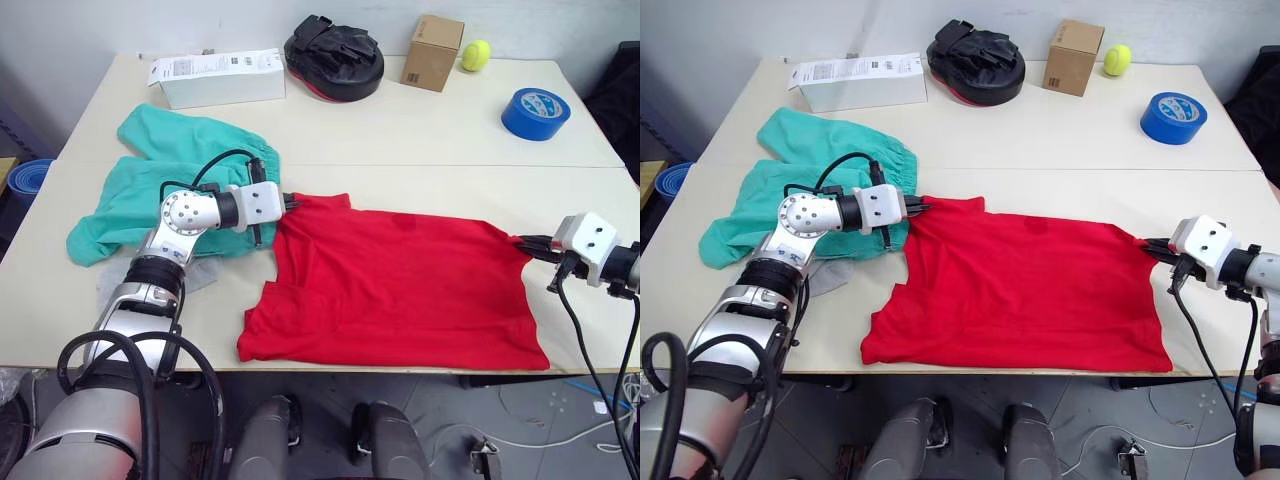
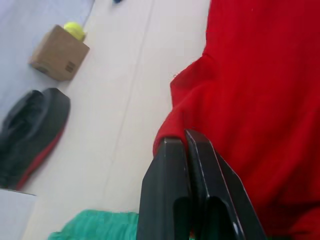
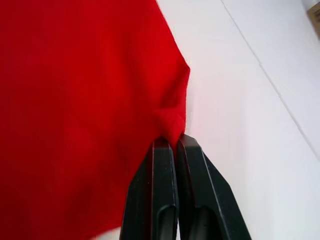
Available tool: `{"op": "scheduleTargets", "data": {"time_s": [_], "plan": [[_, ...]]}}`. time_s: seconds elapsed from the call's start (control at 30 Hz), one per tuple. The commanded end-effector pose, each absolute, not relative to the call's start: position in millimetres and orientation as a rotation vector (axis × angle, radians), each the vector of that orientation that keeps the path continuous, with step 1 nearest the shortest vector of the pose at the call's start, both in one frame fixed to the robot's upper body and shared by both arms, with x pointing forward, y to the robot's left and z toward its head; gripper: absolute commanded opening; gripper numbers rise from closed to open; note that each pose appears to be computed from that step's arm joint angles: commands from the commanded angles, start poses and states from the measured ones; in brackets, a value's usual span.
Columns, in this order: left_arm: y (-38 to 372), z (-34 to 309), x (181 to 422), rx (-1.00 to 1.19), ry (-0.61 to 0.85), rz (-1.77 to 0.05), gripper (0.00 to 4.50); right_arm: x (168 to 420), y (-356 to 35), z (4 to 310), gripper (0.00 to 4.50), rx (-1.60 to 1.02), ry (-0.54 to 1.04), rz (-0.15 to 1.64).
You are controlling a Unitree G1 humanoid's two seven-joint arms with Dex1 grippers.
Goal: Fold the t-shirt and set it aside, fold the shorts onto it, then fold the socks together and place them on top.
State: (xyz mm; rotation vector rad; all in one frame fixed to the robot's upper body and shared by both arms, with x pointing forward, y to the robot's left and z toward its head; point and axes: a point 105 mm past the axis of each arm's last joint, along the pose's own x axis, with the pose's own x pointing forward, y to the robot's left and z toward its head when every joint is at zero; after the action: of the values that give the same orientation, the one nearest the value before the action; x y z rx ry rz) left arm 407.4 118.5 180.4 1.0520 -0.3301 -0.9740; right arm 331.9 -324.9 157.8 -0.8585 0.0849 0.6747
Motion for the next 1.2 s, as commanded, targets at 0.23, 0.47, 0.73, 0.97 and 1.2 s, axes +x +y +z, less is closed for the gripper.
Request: {"op": "scheduleTargets", "data": {"time_s": [0.23, 0.47, 0.73, 0.97, 1.2], "plan": [[117.9, 186.8, 373.3, 1.258, -0.656, -0.980, 0.00, 307.7, -323.1, 165.4, 0.05, -1.265, -0.109, 0.701], [112.5, 170.0, 330.8, 1.404, -0.899, -1.096, 0.00, 284.9, -312.7, 169.7, 0.05, -1.530, -0.295, 0.762], [114.3, 141.7, 316.0, 1.528, -0.918, -1.175, 0.00, 271.0, -326.4, 143.8, 0.05, -1.802, -0.229, 0.861], [123.3, 119.6, 316.4, 1.609, -0.851, -1.225, 0.00, 264.3, -329.4, 120.1, 0.05, -1.974, -0.346, 0.961], [128.2, 111.1, 320.5, 1.616, -0.808, -1.223, 0.00, 265.5, -332.2, 112.2, 0.45, -2.002, -0.391, 0.997]]}}
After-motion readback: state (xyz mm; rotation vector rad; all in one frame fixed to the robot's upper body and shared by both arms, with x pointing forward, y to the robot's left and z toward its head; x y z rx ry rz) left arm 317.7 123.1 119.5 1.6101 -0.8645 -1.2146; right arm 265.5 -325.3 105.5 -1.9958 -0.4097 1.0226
